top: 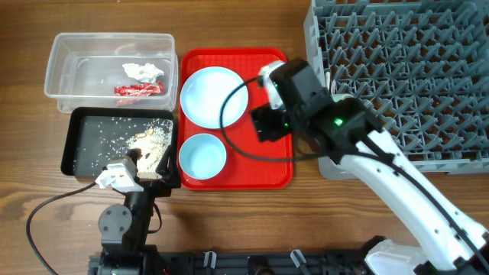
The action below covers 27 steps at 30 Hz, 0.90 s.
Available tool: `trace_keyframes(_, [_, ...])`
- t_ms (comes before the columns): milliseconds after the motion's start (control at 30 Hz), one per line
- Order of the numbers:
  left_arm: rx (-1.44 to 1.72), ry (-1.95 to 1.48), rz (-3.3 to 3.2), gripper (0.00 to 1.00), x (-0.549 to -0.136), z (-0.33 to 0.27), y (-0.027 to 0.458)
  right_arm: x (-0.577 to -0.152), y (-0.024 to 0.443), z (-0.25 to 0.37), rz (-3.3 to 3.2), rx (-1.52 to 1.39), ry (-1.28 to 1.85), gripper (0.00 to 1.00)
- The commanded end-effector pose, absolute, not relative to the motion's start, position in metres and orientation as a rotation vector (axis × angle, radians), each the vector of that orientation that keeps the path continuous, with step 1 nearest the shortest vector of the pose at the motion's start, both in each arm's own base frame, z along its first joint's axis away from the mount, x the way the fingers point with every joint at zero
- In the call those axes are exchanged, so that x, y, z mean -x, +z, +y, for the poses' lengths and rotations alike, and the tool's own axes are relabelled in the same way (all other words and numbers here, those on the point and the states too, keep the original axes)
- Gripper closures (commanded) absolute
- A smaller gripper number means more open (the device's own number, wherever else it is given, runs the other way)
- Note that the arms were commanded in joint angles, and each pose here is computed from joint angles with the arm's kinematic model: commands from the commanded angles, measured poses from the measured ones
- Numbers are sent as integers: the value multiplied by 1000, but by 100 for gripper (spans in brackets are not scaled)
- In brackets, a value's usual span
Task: Sort waste into correct bins and load items into the dishwasher rack
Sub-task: 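Reach the right gripper to the light-blue bowl and grasp its rim, then carry the blue bowl into the dish rack and release it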
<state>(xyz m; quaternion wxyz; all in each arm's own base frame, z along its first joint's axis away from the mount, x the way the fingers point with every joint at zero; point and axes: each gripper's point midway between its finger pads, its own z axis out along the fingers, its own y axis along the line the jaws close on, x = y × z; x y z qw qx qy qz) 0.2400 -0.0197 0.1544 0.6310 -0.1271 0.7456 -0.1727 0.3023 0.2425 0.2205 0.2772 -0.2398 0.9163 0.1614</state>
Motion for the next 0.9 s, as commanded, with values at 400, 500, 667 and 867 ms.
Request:
trace_keyframes(400, [280,-400,1702,0,-240,-21,154,-299,131,312,2820,313,824,55])
trace_keyframes(500, [280,-400,1702,0,-240,-21,154,-276,108,316,2925,370,781,53])
trace_keyframes(667, [280,-400,1702,0,-240,-21,154,-256,71,309,3005,439,522,53])
trace_keyframes(867, [280,-400,1702,0,-240,-21,154,-254,55,318,2999,469,479,55])
